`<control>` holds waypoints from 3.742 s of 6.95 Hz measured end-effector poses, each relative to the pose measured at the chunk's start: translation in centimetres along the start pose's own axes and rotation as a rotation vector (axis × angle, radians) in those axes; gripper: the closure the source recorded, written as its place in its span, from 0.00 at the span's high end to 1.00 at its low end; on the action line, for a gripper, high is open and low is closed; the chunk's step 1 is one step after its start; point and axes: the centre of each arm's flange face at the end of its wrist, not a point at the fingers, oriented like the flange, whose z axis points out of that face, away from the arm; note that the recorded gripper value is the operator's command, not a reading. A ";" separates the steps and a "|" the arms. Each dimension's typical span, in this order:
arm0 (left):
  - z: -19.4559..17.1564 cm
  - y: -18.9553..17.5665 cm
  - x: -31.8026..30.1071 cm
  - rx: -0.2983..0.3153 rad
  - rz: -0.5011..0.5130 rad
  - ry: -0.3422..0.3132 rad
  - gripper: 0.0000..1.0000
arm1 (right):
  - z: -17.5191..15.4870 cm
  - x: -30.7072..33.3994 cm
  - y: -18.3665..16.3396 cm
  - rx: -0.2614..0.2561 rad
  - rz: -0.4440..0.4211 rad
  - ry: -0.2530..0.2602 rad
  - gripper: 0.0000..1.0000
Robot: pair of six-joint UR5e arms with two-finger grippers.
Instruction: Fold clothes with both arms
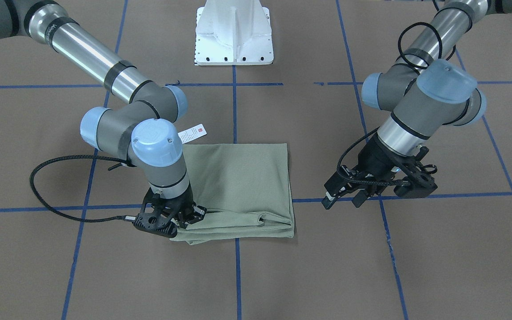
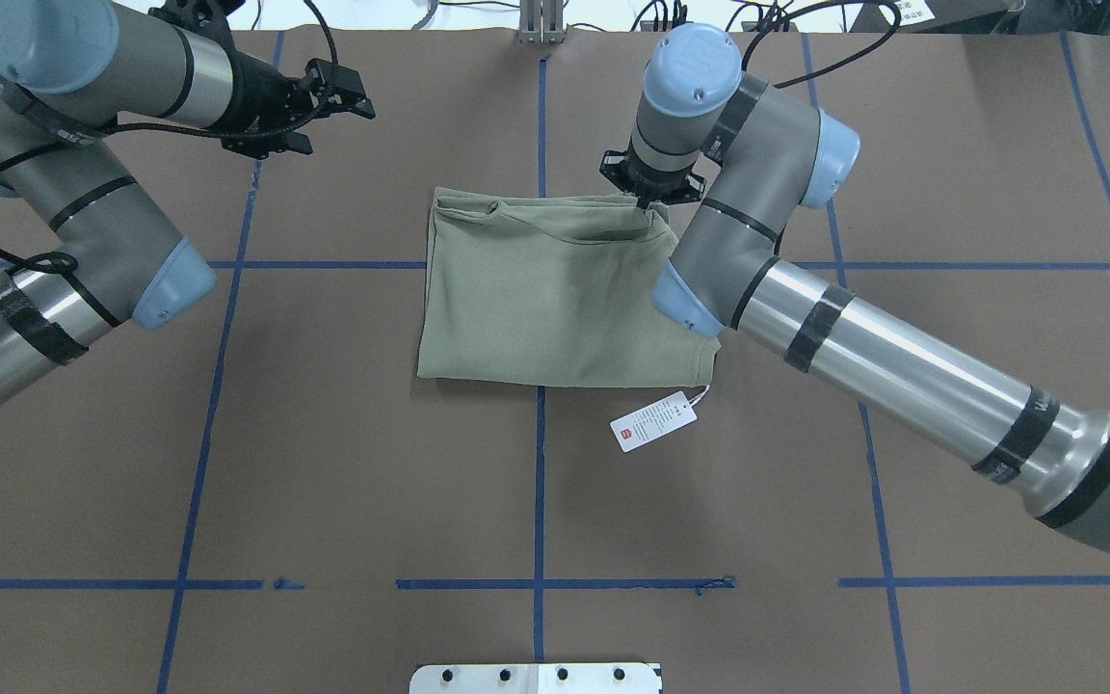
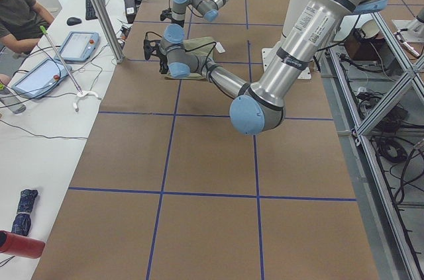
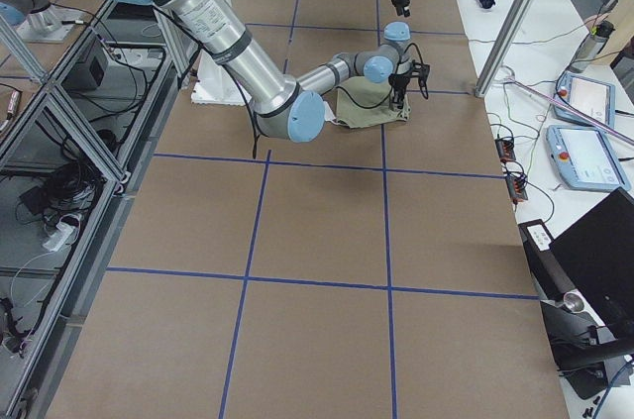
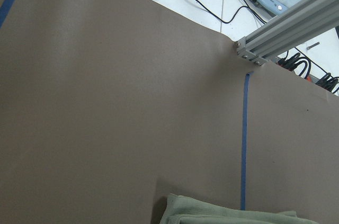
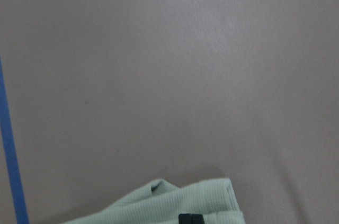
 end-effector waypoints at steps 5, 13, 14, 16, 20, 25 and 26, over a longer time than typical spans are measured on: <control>-2.4 0.1 -6.2 -0.011 0.188 -0.045 1.00 | -6.6 11.5 -8.1 -0.107 -0.048 -0.033 0.00; -22.3 -10.4 -33.3 -0.222 0.567 -0.341 1.00 | -16.3 54.0 -13.2 -0.211 -0.378 0.150 1.00; -23.7 -9.2 -36.7 -0.264 0.531 -0.335 1.00 | -16.2 56.3 -12.2 -0.240 -0.345 0.122 1.00; -24.5 -7.6 -40.1 -0.305 0.483 -0.346 1.00 | -15.7 58.9 -10.4 -0.272 -0.310 0.084 1.00; -25.9 -6.6 -39.3 -0.308 0.461 -0.361 1.00 | -14.6 61.9 -8.8 -0.295 -0.275 0.125 1.00; -27.6 -4.6 -38.7 -0.297 0.470 -0.355 1.00 | -14.5 62.9 -7.6 -0.277 -0.288 0.111 1.00; -27.4 -4.6 -39.3 -0.304 0.459 -0.360 1.00 | -14.9 63.0 -7.0 -0.267 -0.296 0.100 1.00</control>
